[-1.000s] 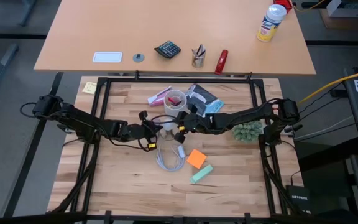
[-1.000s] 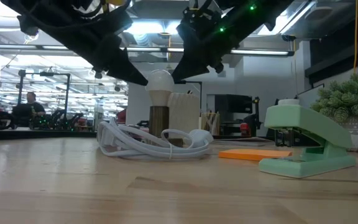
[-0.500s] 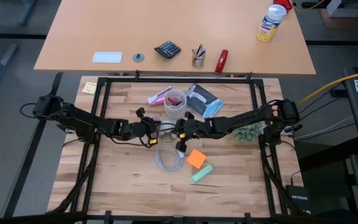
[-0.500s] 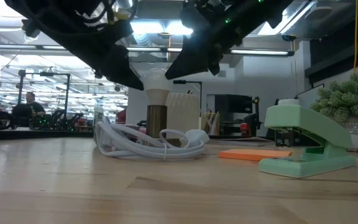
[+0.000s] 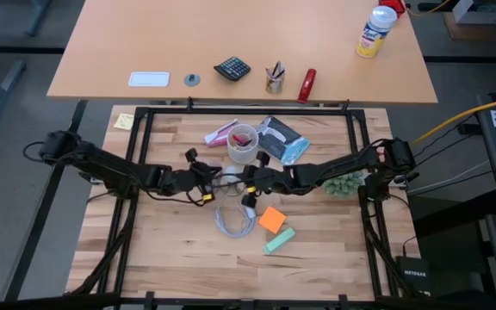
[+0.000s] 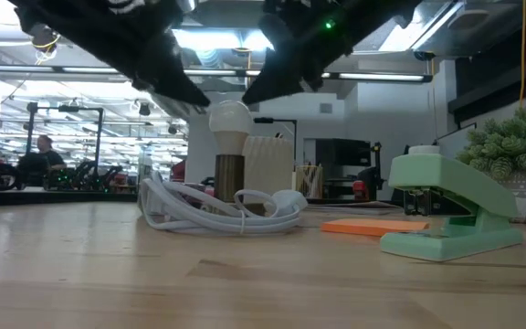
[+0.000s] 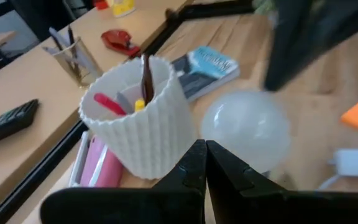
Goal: Screw lightbulb
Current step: Insert the lightbulb into the lamp
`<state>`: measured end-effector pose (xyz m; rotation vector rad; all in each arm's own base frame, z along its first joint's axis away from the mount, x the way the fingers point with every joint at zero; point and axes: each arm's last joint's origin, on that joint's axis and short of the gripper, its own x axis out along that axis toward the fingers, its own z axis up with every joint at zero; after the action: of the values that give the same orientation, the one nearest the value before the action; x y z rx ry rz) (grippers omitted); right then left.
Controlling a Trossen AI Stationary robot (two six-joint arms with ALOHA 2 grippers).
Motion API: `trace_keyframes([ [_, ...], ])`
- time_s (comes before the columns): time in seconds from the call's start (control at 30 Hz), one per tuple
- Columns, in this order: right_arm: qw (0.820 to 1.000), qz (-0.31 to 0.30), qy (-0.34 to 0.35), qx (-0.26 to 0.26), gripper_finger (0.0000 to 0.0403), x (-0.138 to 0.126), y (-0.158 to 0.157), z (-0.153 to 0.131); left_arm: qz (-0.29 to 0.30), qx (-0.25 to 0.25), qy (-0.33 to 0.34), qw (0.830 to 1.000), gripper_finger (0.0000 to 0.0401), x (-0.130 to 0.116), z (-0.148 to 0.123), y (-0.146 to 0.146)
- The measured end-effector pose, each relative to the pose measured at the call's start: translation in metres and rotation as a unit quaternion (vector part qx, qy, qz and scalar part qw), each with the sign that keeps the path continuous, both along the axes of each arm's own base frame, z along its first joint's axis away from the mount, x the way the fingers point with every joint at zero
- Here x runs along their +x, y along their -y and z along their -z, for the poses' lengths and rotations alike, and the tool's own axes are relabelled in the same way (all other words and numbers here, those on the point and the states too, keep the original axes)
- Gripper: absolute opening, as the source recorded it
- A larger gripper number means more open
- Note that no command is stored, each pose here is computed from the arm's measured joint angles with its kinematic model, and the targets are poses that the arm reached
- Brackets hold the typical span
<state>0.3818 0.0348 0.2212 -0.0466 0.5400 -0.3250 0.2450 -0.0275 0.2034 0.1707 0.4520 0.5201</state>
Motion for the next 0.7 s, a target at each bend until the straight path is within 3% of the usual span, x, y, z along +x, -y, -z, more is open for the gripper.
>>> trace_keyframes([
  [0.37, 0.995, 0.05, 0.002, -0.084, 0.0007, 0.005, 0.009, -0.016, 0.061, -0.059, 0.031, 0.996, 0.0001, -0.006, -0.006, 0.026],
  [0.7, 0.998, 0.053, -0.006, -0.039, 0.0007, 0.005, 0.037, -0.013, 0.048, -0.073, 0.013, 0.996, 0.0001, 0.001, 0.009, 0.024],
])
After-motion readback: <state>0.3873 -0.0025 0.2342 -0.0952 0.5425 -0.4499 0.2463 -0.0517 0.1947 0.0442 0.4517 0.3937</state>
